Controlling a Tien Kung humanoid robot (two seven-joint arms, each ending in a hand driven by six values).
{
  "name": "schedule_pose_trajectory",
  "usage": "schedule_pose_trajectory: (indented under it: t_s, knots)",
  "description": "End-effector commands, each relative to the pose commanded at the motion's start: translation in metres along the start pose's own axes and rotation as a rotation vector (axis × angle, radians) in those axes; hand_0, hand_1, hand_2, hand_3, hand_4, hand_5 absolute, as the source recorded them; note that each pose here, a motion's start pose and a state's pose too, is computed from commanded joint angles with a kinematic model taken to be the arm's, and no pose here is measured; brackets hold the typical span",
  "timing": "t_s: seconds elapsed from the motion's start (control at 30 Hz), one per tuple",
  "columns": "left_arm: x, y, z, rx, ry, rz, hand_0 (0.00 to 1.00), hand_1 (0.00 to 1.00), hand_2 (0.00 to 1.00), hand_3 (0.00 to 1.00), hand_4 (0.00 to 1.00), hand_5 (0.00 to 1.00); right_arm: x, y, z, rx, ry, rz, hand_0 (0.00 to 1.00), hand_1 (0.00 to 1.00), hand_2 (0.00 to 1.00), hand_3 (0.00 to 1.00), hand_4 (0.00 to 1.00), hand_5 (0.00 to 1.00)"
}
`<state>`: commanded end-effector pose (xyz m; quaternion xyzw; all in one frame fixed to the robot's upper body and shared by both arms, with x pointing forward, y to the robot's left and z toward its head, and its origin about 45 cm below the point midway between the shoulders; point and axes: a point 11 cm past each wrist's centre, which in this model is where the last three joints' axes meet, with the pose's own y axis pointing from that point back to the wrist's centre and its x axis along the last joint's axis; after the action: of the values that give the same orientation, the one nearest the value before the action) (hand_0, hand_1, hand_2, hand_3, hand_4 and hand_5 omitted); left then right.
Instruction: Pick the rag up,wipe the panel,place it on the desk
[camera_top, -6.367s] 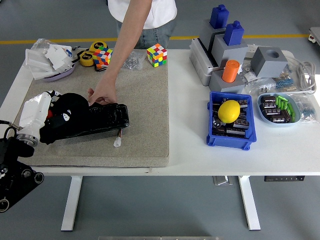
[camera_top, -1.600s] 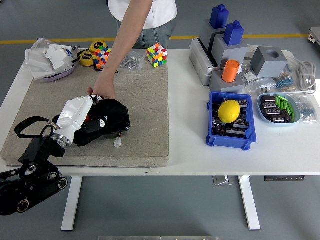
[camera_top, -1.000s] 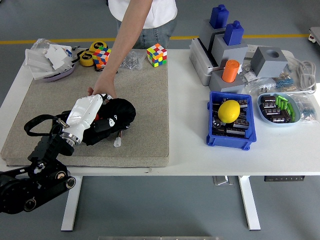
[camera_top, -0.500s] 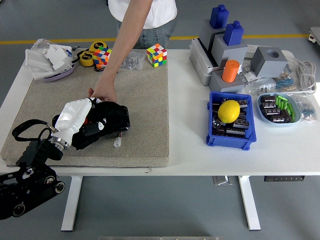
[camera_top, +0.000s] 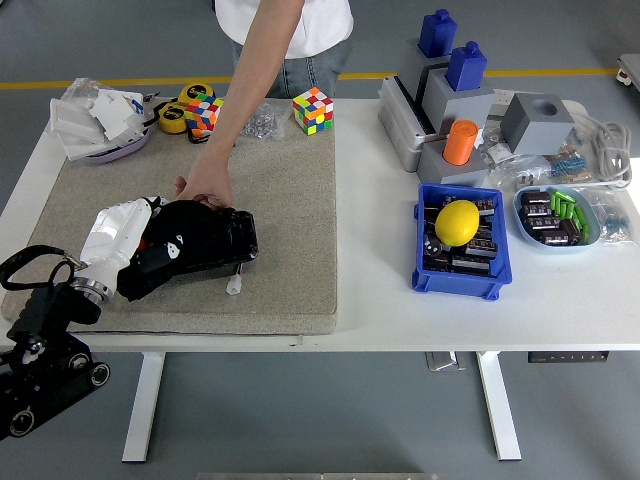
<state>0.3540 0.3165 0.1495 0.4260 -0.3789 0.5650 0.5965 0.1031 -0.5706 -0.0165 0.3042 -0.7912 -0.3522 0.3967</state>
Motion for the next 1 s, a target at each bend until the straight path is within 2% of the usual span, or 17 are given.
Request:
schedule_pose_trajectory:
  t_s: [0.5, 1.0]
  knots:
    - [0.022, -0.001, -0.027, 0.068, -0.015, 0.064, 0.188, 0.064, 0.261, 0.576, 0.509, 0.092, 0.001, 0.000, -0.001, 0.002, -0.001, 0.001, 0.749, 0.635, 0.689, 0.588, 0.954, 0.571]
    - [0.036, 0.006, -0.059, 0.149, -0.018, 0.113, 0.187, 0.064, 0.261, 0.577, 0.509, 0.090, 0.001, 0.000, -0.003, 0.003, -0.005, 0.002, 0.749, 0.634, 0.689, 0.588, 0.953, 0.570]
